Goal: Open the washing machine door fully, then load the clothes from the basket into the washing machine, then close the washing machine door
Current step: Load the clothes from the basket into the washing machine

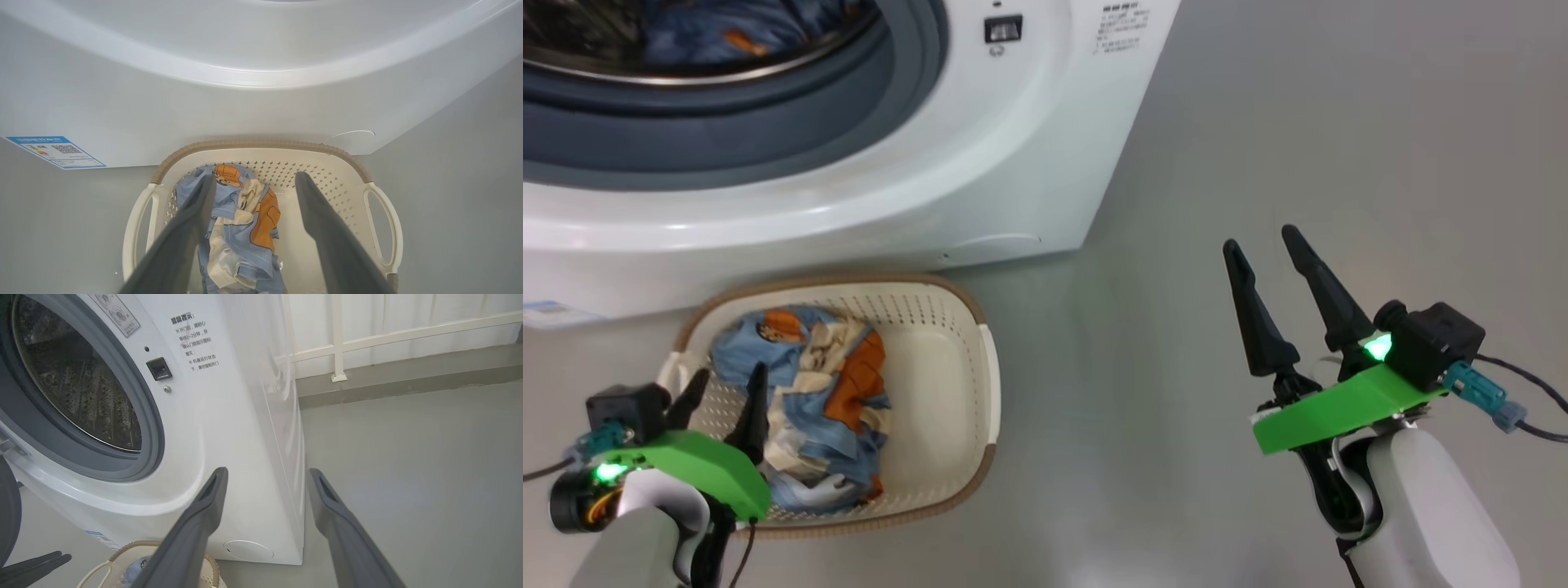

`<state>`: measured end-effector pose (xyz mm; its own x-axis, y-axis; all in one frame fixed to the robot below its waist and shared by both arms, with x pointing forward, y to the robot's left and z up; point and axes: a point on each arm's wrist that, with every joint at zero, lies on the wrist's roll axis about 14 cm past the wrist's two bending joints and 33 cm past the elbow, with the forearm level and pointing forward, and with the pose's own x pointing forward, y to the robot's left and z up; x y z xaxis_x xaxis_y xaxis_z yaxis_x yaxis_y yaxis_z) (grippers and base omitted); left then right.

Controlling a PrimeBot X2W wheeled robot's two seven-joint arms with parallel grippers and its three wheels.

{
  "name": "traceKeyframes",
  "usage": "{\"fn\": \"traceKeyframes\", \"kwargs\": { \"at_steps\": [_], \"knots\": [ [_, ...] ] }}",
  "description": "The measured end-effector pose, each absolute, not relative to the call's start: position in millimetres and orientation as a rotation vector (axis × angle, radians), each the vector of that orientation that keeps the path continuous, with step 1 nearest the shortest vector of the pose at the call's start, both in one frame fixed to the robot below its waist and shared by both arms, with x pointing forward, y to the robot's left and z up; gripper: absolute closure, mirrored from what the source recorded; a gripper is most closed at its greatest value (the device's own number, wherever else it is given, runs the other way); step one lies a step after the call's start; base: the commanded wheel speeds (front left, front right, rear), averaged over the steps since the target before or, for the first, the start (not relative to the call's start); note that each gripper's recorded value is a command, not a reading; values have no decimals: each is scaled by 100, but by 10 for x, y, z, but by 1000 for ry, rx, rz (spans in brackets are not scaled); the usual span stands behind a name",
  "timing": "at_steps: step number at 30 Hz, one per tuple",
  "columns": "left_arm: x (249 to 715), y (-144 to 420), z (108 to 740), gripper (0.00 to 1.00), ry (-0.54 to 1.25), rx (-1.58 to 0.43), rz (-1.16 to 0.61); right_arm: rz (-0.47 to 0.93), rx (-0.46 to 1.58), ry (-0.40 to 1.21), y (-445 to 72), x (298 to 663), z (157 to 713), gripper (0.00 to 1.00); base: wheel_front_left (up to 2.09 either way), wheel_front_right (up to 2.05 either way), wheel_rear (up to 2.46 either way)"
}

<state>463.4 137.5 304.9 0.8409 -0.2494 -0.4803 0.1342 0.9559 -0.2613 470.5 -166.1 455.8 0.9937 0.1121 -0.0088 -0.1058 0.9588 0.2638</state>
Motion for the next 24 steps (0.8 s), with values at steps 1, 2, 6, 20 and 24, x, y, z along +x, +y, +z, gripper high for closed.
{"fn": "traceKeyframes", "kwargs": {
  "at_steps": [1, 2, 6, 20, 24],
  "knots": [
    [4647, 1369, 2988, 0, 551, -226, -204, 109, 265, 28, -1663, 4730, 4528, 0, 0, 0, 0],
    [4669, 1362, 2929, 0, 564, -239, -198, 107, 265, 34, -1667, 4757, 4492, 0, 0, 0, 0],
    [4724, 1323, 2667, 0, 630, -229, -213, 104, 263, 55, -1665, 4860, 4352, 0, 0, 0, 0],
    [4698, 1276, 1691, 0, 921, -159, -258, 83, 238, 136, -1746, 5076, 3829, 0, 0, 0, 0],
    [4692, 1187, 1448, 0, 982, -157, -283, 66, 226, 168, -1812, 5083, 3659, 0, 0, 0, 0]
  ]
}}
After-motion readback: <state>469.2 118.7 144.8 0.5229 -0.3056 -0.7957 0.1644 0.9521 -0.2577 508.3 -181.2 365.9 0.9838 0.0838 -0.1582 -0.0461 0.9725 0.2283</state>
